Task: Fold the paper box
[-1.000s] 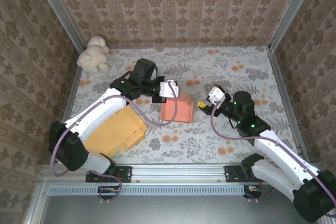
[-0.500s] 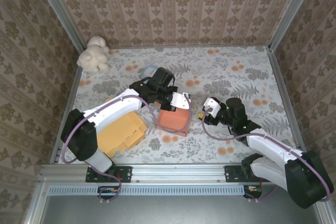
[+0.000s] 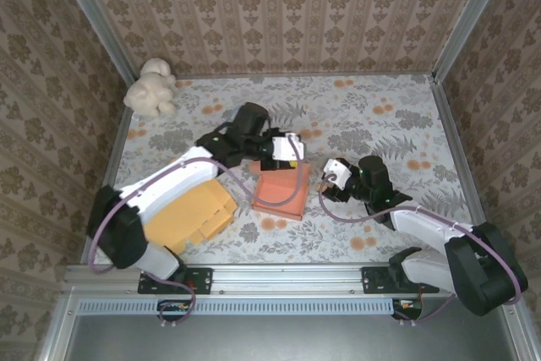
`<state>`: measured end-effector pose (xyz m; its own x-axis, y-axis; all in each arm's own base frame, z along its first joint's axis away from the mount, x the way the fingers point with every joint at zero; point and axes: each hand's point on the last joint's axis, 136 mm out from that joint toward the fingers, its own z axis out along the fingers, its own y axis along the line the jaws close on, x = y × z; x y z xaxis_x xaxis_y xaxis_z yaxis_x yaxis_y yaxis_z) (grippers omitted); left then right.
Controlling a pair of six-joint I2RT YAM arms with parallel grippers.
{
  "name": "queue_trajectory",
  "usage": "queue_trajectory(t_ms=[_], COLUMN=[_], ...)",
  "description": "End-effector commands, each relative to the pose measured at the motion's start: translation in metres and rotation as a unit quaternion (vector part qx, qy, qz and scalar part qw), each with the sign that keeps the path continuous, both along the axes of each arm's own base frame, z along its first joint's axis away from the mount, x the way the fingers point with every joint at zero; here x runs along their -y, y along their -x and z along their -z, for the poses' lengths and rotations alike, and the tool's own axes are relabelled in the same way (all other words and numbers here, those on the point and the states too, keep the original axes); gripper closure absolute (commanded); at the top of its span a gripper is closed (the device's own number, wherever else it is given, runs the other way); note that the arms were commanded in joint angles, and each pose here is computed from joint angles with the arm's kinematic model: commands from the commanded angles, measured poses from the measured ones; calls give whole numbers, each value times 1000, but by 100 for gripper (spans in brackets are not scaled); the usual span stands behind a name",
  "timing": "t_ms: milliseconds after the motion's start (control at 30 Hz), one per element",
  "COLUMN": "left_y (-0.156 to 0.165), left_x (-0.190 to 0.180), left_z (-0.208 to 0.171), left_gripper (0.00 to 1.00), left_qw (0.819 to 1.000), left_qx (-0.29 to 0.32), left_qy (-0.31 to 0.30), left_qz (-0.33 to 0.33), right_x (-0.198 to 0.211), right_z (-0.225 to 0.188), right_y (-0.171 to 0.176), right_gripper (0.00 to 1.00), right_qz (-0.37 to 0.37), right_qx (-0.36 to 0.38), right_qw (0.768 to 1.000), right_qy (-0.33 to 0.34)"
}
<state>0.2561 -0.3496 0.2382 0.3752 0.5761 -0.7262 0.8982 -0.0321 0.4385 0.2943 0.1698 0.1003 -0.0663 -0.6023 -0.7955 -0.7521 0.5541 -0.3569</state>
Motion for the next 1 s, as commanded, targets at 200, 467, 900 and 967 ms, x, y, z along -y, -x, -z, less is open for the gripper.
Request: queue_trajectory(t_ms=[200, 467, 900, 967], left_y=[-56, -96, -99, -95], left_x=[-103, -168, -136, -129], left_z=[-106, -18, 34, 38], left_gripper=[41, 22, 20, 20], left_qw=[859, 659, 581, 584], left_qx=[-204, -436, -540, -536], left_qy=[321, 367, 340, 333], left_qz=[-343, -491, -505, -511], right_x=[-21, -22, -33, -37], right_z=[-25, -23, -30, -29], right_y=[-6, 1, 3, 3], right_gripper=[33, 33, 33, 33], right_qz=[-61, -74, -96, -98], right_qx=[17, 15, 20, 20], right_qw=[998, 997, 995, 995], right_qy=[-20, -16, -28, -30])
